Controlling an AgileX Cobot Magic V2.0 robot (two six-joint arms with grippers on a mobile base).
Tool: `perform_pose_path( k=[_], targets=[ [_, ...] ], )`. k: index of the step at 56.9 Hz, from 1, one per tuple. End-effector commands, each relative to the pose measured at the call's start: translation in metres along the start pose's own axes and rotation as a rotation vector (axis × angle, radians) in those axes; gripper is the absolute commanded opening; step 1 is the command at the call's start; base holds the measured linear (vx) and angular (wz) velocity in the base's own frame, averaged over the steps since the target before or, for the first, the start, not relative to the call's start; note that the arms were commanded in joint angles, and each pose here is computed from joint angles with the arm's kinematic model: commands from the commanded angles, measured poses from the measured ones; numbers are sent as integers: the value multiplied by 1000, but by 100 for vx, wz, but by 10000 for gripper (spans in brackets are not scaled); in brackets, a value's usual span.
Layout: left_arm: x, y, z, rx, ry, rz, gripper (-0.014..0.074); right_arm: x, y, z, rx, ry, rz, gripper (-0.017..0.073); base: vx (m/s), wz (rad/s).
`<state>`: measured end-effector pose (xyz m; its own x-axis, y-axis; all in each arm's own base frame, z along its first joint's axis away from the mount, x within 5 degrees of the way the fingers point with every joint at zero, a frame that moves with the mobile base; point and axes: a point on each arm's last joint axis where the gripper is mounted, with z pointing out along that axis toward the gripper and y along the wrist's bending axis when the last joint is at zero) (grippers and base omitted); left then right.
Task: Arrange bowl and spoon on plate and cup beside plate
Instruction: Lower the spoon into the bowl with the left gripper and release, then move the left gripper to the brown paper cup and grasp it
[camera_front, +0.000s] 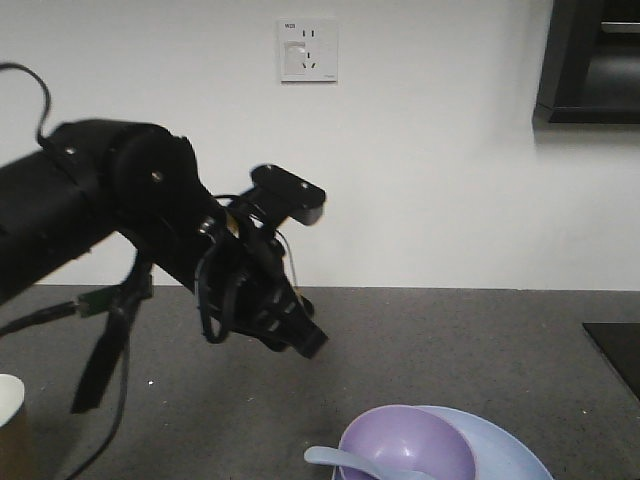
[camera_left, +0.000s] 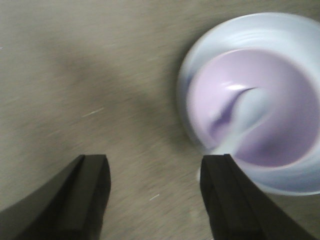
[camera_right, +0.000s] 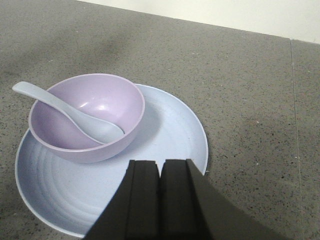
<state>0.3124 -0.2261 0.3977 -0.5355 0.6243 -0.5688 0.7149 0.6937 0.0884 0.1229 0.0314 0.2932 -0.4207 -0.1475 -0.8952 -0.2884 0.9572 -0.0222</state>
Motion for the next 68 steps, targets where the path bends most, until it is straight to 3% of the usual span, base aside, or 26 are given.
perform_pose_path(
  k=[1,6,18,31,39,60,68],
  targets=[
    [4,20,-56,-198,-72,-63,524,-17,-2,-5,25,-112,-9,-8,0,0],
    [16,39,-73,-280,-59,-137,524,-17,-2,-5,25,-112,-9,-8,0,0],
    [56,74,-96,-361,-15,-245,524,-16,-3,1,23,-85,-7,-8,0,0],
    [111,99,-79,-394,155,-351,524,-15,-3,7,21,-59,-5,-8,0,0],
    [131,99,-53,-368,249,-359,524,-14,-3,8,21,-55,-4,-8,0,0],
    [150,96,-25,-339,321,-355,521,-14,-3,8,21,-54,-4,-8,0,0],
    [153,99,-9,-320,376,-355,463,-14,-3,8,21,-53,-4,-8,0,0]
  ],
)
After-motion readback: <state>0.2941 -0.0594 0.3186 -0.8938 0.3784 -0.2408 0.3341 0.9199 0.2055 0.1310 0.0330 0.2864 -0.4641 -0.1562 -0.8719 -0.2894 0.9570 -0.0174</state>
